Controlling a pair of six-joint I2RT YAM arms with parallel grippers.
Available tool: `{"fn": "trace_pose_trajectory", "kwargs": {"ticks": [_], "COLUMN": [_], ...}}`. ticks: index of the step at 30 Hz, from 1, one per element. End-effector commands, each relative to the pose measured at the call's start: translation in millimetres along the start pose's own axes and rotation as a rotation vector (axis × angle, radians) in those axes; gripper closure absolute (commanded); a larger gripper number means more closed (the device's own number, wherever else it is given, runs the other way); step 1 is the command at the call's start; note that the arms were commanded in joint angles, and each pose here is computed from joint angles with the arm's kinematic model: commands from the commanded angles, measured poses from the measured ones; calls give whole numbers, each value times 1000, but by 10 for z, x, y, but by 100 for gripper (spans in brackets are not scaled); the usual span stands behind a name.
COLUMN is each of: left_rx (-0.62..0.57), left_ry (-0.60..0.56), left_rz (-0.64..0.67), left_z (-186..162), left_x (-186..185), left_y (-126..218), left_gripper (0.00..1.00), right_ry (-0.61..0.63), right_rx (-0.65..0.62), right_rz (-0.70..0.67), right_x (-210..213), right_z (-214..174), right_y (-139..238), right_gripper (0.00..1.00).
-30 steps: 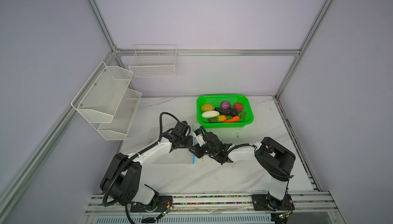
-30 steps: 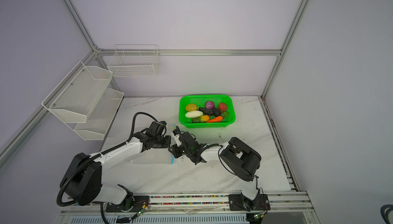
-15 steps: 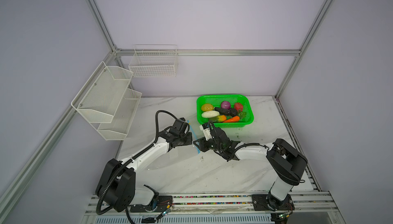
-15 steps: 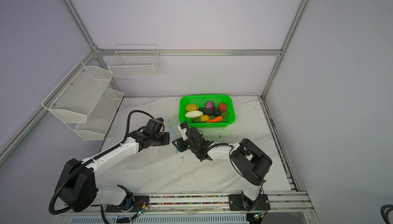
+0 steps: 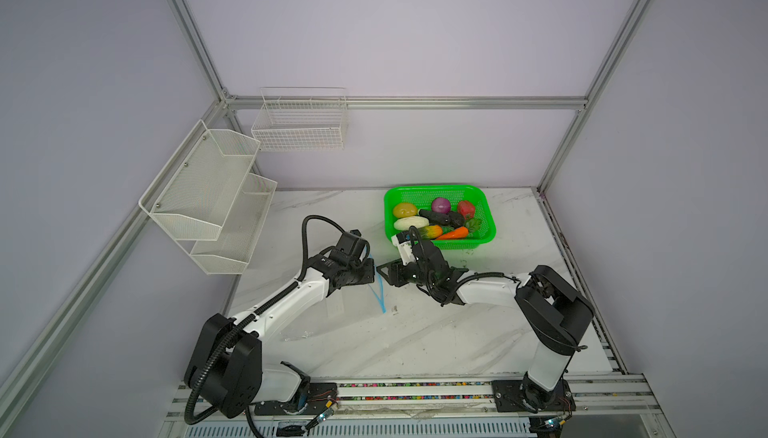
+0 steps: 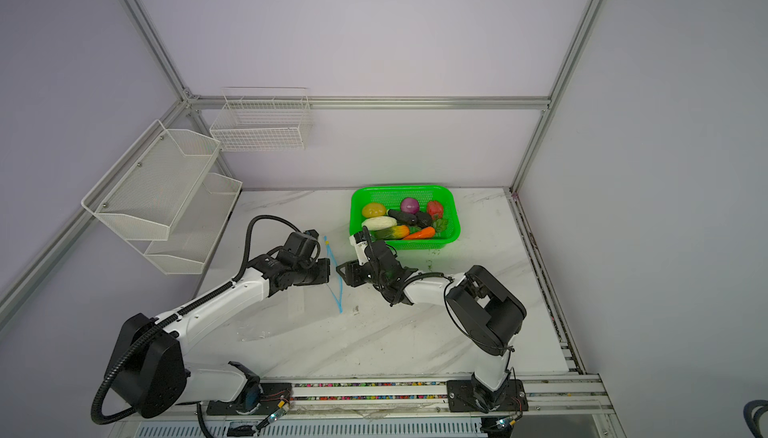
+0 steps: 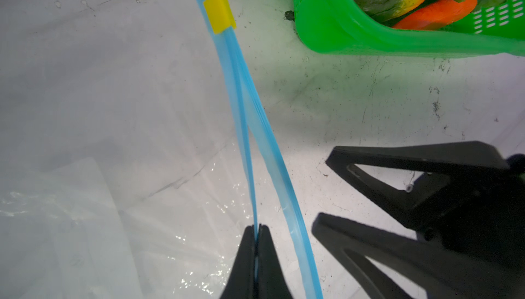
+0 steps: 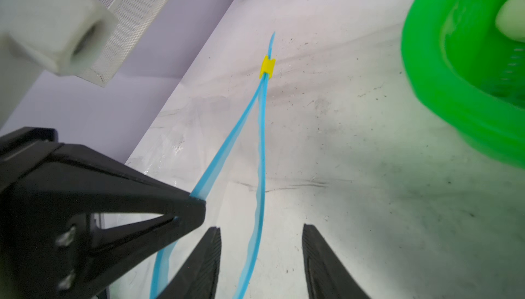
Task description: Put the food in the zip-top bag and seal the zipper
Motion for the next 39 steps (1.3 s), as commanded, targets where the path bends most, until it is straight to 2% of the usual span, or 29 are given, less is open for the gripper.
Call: {"fn": "trace_pose_trajectory", "kwargs": {"ticks": [1, 6, 11, 15, 24, 39], "left_rx": [-120, -138, -148, -167, -230, -247], "left_ry": [-8, -22, -44, -58, -78, -56], "left_rz": [-86, -105, -96, -82, -23, 49], "left_z": [408, 440, 460, 494, 561, 485], "left_x": [-238, -270, -260, -244, -146, 84], "left_y": [311, 396, 485, 577, 793, 902], "left_gripper": [100, 100, 100, 100, 100, 100], "right_ry": [-10, -35, -64, -86, -121, -139], "right_rx": [16, 46, 62, 73, 67, 75], "right_rz": [55, 32, 22, 10, -18, -42], "right_x": [67, -74, -237, -301, -406, -507], "right_z": [45, -10, -39, -95, -151, -254], "right_y": [-128, -284, -337, -383, -402, -401], "right_gripper": [51, 58, 74, 82, 84, 86]}}
Point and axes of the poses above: each gripper's point midway between its finger pads, its own y axis back along the fingers, its own x axis along the line the jaws close on, z = x × y, the point moved 2 cm from there along y, back along the fingers, and after that the axes turned 8 degrees about -y, right-handed, at the moved point
